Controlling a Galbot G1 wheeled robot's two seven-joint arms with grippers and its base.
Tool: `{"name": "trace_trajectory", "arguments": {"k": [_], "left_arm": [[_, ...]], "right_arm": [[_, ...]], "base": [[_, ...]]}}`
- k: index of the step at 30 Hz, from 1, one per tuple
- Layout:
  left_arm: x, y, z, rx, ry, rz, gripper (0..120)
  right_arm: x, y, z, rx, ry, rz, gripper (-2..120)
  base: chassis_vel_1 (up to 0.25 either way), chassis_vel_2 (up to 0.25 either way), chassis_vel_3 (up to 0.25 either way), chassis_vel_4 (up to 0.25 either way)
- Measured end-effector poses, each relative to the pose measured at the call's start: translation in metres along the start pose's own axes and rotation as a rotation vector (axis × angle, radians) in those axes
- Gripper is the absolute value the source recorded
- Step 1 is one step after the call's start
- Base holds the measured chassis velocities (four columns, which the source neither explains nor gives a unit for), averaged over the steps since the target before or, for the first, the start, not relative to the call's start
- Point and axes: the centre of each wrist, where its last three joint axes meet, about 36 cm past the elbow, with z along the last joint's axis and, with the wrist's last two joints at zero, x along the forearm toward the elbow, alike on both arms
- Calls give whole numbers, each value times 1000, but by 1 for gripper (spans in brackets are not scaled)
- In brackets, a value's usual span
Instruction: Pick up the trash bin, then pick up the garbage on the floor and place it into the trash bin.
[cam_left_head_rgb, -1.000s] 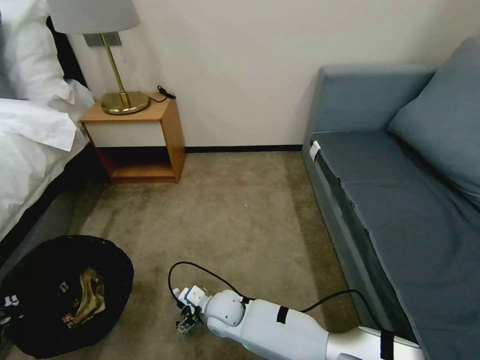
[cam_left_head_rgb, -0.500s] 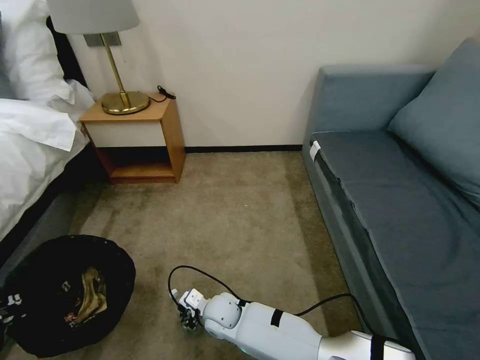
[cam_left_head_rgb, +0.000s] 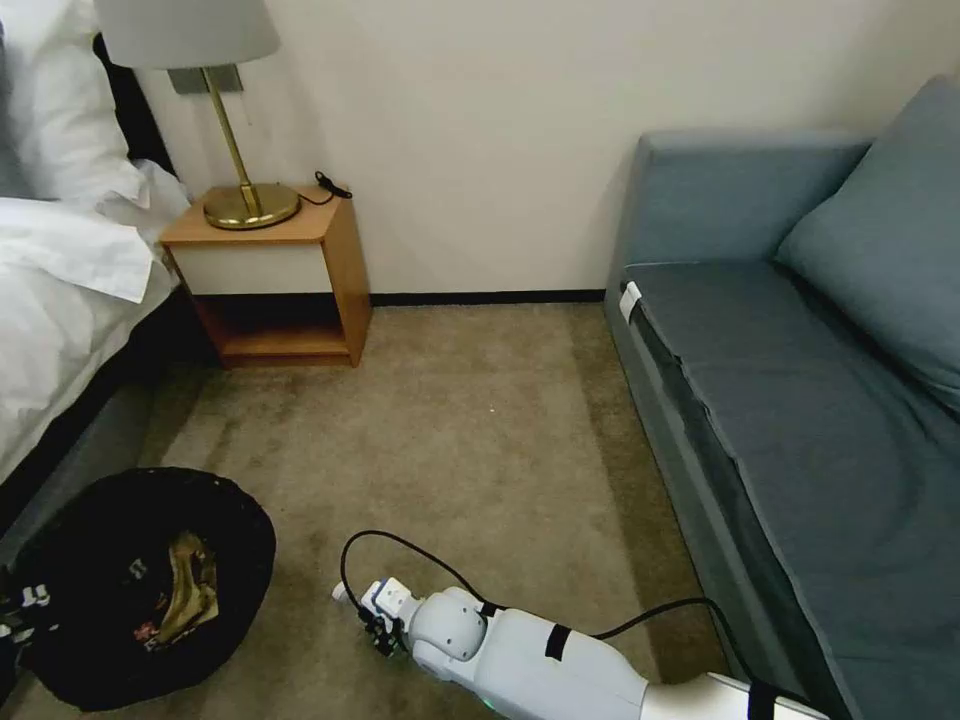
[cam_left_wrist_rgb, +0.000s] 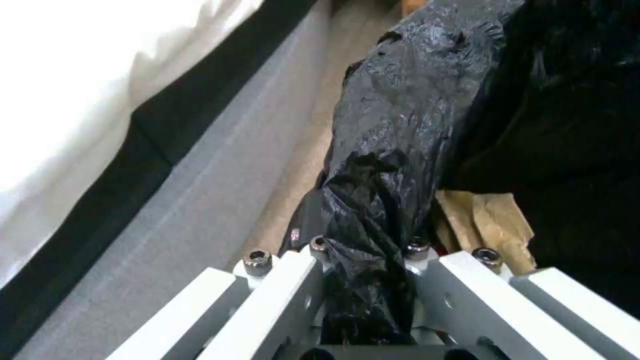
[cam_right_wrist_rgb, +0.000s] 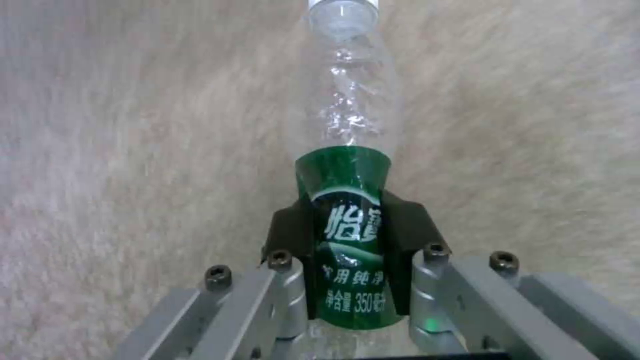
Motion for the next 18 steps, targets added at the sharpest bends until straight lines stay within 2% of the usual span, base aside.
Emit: {"name": "trace_trajectory", "arguments": {"k": [8,12,13,15,17,18], "left_arm": [[-3,-5,-1,-2,1,17,3],[-5,-6,0,-9,7,24,3],[-5,-6,0,-9,7,24,3],[-6,-7,0,-10,8,26,3],[-6,-9,2,-14,15,30,3],[-6,-9,2,-14,15,30,3]], "right_arm": [[45,-33,3,-129,-98,43,19],[108,-34,-9,-198,-260,87,19],[108,-34,-9,-198,-260,87,19],[128,-30,-15,-238,-380,79,19],[143,-26,-25,-283,-572,63,19],[143,-26,-25,-283,-572,63,19]], "base": [[0,0,0,0],[0,0,0,0],[0,0,0,0],[0,0,0,0],[0,0,0,0],[0,0,0,0]]}}
